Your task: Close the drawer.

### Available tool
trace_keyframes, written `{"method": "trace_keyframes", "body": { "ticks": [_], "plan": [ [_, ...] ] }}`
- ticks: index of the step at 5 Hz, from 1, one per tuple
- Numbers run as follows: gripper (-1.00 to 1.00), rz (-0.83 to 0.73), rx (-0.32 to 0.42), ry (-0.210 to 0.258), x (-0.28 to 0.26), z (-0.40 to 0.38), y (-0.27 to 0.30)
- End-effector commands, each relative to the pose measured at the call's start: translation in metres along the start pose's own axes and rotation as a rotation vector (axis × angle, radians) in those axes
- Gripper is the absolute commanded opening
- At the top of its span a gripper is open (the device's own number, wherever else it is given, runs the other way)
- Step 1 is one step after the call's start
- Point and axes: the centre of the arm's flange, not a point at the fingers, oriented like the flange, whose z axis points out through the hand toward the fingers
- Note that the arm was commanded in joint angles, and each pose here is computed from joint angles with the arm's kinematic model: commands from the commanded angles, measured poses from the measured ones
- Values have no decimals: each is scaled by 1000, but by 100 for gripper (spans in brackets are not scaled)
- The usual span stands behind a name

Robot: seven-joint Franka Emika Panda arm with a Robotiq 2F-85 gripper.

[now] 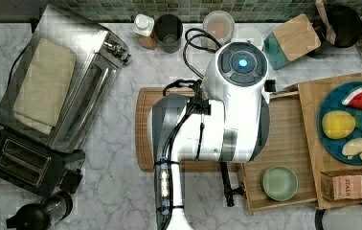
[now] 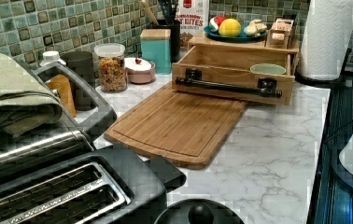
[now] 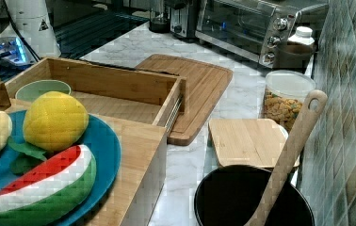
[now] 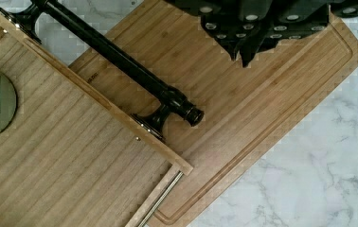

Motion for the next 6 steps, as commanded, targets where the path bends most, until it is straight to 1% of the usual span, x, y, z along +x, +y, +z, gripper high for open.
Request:
{"method": "trace_keyframes", "body": {
  "ticks": [1, 2, 3, 4, 5, 6],
  "plan": [
    [-100, 3, 9, -2, 0, 3, 0],
    [-100, -138, 42, -39, -6, 8, 4],
    [-100, -406, 61, 59, -33, 18, 2],
    [-100, -640, 73, 67, -47, 33, -10],
    [-100, -805, 30, 99, -69, 47, -17],
    [-100, -875, -21, 138, -90, 73, -19]
  ]
}}
